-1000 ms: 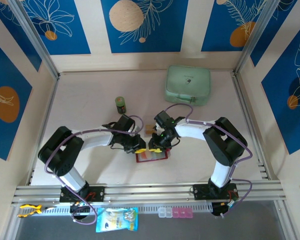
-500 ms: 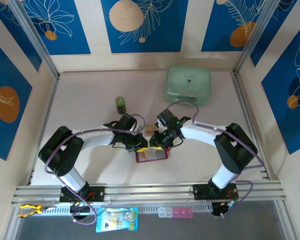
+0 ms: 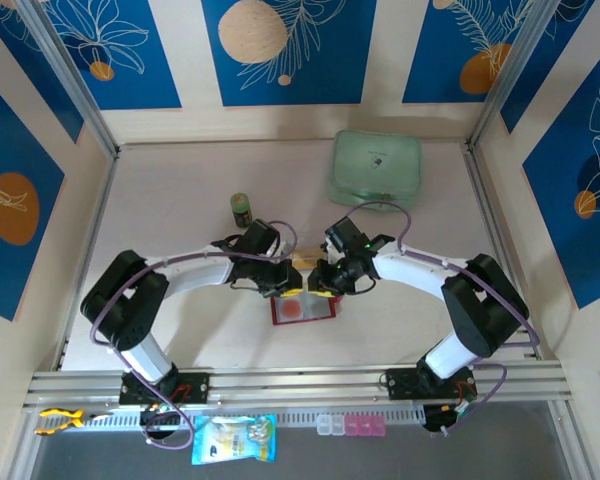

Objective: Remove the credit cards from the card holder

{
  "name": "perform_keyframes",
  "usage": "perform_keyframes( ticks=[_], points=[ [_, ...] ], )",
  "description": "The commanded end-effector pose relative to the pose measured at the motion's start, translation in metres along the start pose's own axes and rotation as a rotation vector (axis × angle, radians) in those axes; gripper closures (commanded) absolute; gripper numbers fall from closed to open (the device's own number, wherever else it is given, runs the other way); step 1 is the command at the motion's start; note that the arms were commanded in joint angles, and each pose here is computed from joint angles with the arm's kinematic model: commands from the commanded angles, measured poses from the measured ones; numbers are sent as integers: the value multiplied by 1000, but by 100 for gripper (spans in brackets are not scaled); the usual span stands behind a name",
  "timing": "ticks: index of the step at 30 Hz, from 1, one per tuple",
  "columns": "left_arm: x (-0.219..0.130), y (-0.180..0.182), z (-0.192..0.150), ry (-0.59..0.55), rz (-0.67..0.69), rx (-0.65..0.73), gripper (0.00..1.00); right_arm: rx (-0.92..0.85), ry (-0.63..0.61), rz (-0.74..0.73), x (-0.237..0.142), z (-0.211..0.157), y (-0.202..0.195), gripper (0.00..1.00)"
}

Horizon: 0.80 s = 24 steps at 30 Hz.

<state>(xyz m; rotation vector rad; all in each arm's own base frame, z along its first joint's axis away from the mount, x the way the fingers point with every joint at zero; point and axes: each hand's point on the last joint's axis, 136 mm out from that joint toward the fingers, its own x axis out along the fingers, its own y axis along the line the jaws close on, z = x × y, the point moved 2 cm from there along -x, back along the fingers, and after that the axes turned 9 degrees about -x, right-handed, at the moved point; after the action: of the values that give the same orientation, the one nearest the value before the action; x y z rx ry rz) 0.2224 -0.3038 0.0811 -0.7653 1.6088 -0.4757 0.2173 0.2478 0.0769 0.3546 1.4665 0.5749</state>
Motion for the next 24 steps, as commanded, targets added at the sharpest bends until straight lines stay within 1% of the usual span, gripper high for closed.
perform_keyframes(
  ticks=[1, 15, 21, 24],
  points=[
    [7, -7, -4, 38, 8, 4, 86, 3, -14, -4, -9, -4, -4, 74],
    [32, -28, 2, 84, 14, 31, 86, 52, -66, 2, -31, -9, -24, 74],
    [43, -35, 3, 110, 16, 37, 84, 74, -85, 8, -38, -12, -33, 74],
    [48, -37, 3, 122, 19, 38, 81, 85, -90, 12, -40, -14, -36, 74]
  ],
)
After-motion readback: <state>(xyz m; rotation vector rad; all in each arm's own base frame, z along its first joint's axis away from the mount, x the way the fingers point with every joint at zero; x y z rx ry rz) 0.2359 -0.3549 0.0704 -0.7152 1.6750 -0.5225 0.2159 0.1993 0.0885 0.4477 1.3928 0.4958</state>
